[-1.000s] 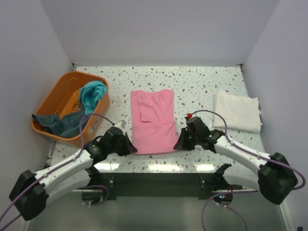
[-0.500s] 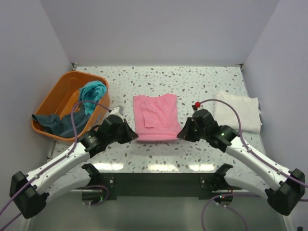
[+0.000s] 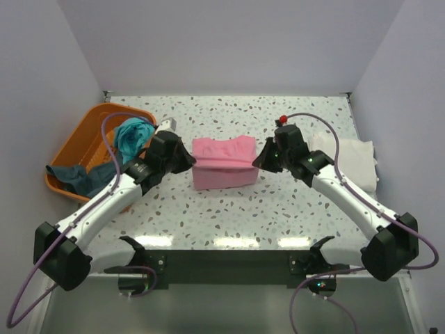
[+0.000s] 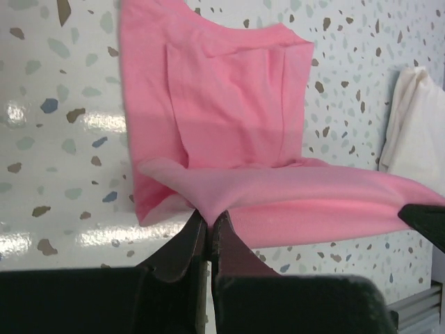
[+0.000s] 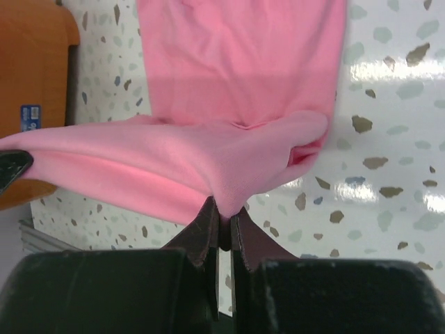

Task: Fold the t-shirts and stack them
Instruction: Fold the tshirt

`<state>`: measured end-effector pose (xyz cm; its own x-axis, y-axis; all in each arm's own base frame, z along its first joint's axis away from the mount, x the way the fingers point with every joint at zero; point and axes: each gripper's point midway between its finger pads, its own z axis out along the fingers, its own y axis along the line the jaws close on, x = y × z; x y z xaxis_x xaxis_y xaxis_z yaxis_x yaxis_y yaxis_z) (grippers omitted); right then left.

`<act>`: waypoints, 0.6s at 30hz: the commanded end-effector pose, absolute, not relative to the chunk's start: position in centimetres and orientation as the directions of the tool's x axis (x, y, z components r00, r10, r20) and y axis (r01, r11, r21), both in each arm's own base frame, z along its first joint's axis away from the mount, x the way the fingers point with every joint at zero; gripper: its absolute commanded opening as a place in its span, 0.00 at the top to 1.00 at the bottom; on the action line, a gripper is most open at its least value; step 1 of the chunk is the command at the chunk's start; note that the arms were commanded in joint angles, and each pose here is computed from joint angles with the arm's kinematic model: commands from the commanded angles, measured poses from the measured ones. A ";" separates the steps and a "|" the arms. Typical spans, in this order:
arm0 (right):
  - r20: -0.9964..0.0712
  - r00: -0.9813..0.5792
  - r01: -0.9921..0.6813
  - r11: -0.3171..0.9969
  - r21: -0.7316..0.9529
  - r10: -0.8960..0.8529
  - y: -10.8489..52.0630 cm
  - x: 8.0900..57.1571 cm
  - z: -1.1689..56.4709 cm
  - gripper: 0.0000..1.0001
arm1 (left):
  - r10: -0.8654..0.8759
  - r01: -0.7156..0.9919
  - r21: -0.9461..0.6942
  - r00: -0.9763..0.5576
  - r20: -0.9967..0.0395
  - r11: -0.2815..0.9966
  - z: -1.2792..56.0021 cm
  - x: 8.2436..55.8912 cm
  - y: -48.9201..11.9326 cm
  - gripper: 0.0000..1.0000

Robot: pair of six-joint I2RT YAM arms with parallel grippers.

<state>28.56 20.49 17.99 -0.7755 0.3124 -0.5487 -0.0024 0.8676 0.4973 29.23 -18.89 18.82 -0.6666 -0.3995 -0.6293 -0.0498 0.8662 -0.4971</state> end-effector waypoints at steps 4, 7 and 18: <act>-0.592 -0.740 -0.064 0.842 0.535 0.320 21.3 33.7 20.7 1.00 | -0.381 -0.036 -0.449 -0.592 -0.710 0.893 20.8 34.6 -17.7 1.00; -0.577 -0.752 -0.057 0.840 0.540 0.320 21.5 35.3 20.3 1.00 | -0.399 -0.064 -0.448 -0.576 -0.713 0.892 20.9 36.2 -17.5 1.00; -0.519 -0.788 0.012 0.851 0.524 0.331 21.3 41.0 16.3 1.00 | -0.434 -0.177 -0.410 -0.566 -0.702 0.895 18.5 41.8 -17.6 1.00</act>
<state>38.76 21.29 15.86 -0.8041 0.3303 -0.4943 0.0327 0.8547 0.5181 38.51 -18.60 16.63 -0.6475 -0.3967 -0.6507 -0.1418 0.9016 -0.4086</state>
